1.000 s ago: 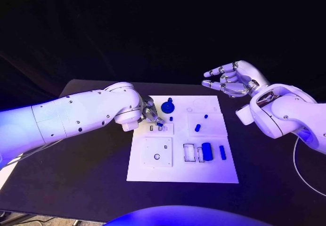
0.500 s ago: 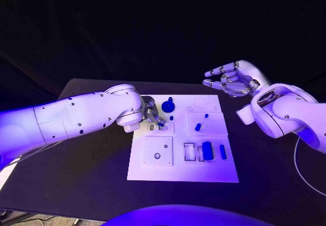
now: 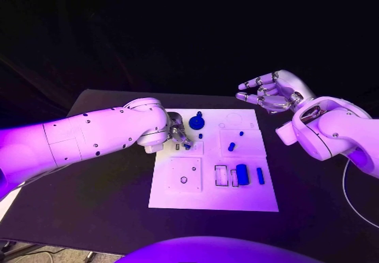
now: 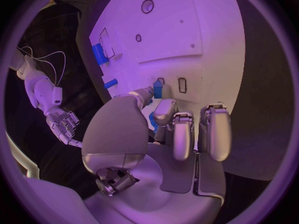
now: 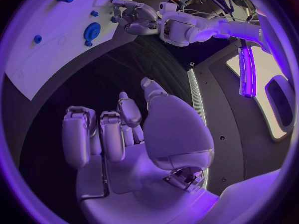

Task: Assemble the parts on the task board

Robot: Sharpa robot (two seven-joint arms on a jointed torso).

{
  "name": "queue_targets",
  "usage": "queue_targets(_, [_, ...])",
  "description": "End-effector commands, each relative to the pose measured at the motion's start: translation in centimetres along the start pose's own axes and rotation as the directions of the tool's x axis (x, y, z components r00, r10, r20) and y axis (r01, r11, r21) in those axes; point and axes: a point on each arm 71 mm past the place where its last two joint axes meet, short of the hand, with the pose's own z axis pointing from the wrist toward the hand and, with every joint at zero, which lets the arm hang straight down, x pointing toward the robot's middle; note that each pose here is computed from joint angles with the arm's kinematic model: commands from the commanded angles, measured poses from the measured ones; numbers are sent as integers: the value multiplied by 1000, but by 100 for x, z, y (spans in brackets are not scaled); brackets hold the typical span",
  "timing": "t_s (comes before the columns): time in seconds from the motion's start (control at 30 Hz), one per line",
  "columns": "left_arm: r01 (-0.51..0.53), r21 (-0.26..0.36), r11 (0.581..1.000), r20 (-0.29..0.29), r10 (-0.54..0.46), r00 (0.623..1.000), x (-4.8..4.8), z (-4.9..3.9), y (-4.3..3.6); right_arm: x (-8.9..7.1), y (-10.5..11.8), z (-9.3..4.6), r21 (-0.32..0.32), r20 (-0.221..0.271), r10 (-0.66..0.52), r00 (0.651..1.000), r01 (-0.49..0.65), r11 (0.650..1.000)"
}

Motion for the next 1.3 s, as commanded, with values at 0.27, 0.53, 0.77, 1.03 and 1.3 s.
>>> queue_targets(0.27, [-48,-92,995,-34,45,998,25,10,80,36,-13,-3,23,-42,26,999,-25,999])
queue_targets(0.53, [-58,-98,993,-50,54,997,32,16,99,57,-21,-4,34,-72,46,996,-43,998])
queue_targets(0.77, [-64,-116,991,-57,58,997,26,30,122,67,-23,-7,40,-85,51,995,-48,998])
queue_targets(1.03, [-70,-114,991,-62,63,996,34,37,98,68,-27,-8,43,-90,52,995,-49,998])
queue_targets(1.3, [-80,-105,991,-77,72,994,57,38,50,50,-38,-18,48,-82,51,995,-47,998])
